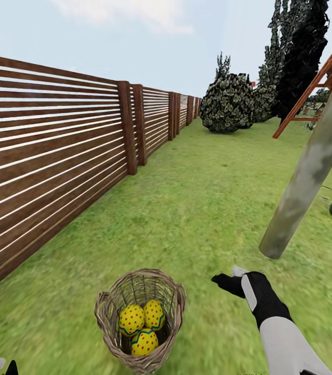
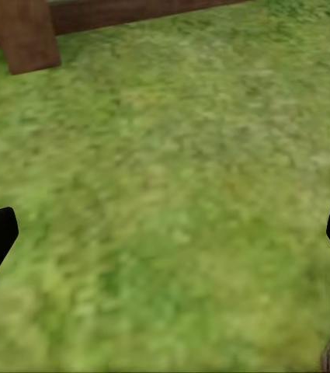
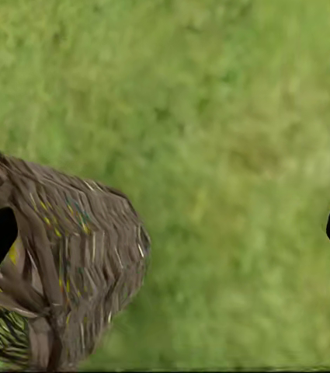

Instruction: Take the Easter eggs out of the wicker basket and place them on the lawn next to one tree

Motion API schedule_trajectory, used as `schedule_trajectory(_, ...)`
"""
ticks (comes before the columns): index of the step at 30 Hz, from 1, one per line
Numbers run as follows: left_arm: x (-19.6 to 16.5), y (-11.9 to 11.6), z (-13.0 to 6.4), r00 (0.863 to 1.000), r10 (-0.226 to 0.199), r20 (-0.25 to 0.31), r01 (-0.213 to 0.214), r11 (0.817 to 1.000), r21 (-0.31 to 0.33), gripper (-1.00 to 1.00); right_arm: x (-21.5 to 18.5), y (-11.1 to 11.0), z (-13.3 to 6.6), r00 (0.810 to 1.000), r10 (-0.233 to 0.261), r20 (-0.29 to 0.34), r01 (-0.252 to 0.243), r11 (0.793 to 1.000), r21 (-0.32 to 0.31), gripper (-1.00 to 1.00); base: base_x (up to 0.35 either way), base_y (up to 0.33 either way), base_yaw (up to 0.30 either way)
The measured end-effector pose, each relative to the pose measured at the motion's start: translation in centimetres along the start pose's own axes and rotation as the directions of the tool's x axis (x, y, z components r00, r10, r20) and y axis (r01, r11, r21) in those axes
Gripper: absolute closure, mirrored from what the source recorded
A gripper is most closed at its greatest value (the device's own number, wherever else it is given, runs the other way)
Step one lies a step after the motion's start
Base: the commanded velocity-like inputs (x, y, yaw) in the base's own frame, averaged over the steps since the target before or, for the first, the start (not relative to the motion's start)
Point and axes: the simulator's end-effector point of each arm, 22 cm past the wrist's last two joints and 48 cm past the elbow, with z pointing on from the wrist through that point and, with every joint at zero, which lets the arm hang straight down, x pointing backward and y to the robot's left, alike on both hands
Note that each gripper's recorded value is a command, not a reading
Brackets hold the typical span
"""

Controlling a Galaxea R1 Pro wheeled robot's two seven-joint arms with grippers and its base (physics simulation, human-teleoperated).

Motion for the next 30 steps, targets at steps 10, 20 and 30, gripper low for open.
schedule_trajectory(10, -1.8, -0.4, -0.9, 1.000, 0.000, -0.001, 0.000, 1.000, -0.001, -1.00, 2.1, -3.1, -1.1, 0.995, 0.101, -0.020, -0.100, 0.994, 0.031, -1.00, 0.000, 0.000, -0.228)
schedule_trajectory(20, -6.2, -2.1, -2.1, 1.000, -0.001, 0.031, 0.000, 1.000, 0.029, -1.00, -0.4, -3.3, -2.6, 0.993, 0.093, 0.071, -0.096, 0.994, 0.052, -1.00, 0.000, 0.000, -0.050)
schedule_trajectory(30, -7.7, -4.1, -3.8, 0.995, 0.036, -0.094, -0.030, 0.997, 0.066, -1.00, -1.9, -3.2, -4.0, 0.989, 0.090, 0.115, -0.098, 0.993, 0.060, -1.00, 0.000, 0.000, -0.002)
